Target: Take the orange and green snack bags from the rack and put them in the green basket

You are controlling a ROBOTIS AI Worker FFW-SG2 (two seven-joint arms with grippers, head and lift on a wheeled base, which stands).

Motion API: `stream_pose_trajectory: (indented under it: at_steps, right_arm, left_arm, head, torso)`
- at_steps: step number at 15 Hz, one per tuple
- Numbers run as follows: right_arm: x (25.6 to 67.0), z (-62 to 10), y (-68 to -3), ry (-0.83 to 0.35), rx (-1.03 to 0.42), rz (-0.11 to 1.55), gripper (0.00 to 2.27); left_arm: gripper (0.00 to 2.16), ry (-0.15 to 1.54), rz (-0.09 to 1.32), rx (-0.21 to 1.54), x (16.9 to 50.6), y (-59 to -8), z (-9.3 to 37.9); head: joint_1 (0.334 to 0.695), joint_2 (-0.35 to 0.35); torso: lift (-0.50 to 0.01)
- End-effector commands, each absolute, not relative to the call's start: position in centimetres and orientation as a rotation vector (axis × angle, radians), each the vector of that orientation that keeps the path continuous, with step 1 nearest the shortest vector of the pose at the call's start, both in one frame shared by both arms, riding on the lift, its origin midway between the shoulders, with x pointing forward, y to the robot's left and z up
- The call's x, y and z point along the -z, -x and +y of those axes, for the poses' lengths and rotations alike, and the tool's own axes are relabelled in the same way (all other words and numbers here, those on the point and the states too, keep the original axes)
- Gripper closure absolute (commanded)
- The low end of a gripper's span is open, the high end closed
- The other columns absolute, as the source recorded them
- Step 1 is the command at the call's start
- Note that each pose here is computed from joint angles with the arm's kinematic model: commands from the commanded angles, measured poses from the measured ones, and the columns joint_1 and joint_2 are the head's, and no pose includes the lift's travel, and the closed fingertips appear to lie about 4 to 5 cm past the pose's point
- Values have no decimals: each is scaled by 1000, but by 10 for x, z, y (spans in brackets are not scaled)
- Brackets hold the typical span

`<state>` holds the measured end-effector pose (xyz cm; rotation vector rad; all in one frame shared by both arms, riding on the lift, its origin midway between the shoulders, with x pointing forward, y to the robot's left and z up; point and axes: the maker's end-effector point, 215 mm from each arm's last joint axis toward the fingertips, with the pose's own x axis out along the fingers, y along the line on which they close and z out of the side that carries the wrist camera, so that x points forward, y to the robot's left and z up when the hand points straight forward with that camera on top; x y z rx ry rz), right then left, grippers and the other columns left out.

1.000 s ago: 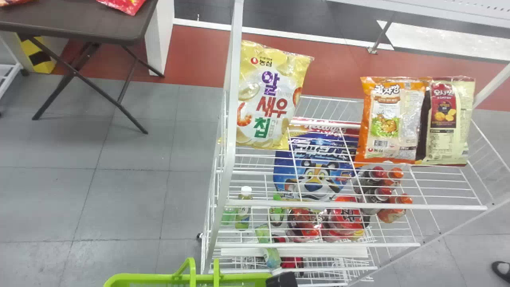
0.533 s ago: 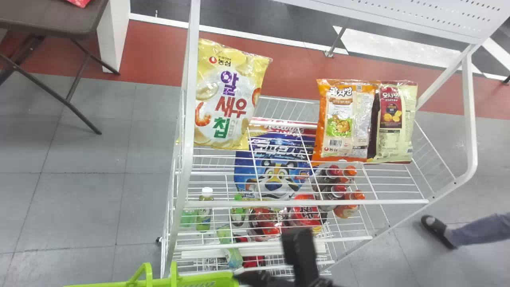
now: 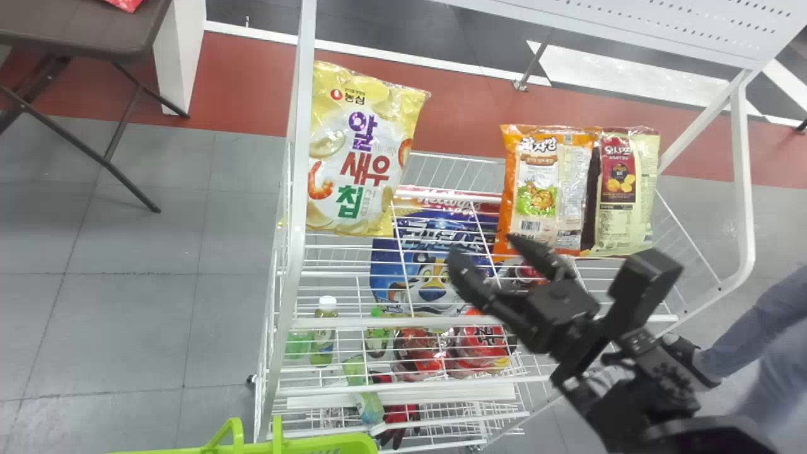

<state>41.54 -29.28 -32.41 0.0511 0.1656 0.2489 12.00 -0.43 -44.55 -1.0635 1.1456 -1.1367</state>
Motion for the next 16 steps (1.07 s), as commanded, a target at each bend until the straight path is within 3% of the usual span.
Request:
stream_pose_trajectory:
  at_steps: [1,9,16]
  right_arm:
    - [305,-341,-435,-17,-175,44,66]
    - [345,-434,-464,-20,-4,84,76]
    - [361,-455,-513,-17,40,118,76]
  left_arm:
    - [1953,1058,1157,1134,448,-117,-5]
    - [1953,1030,1212,1142,454,-112,-9]
    - [1953,1031,1223,1146,456,-107,-11]
  head:
    - [695,-350]
    - [695,-350]
    - [695,-350]
  torso:
    - [0]
    - [0]
    - [0]
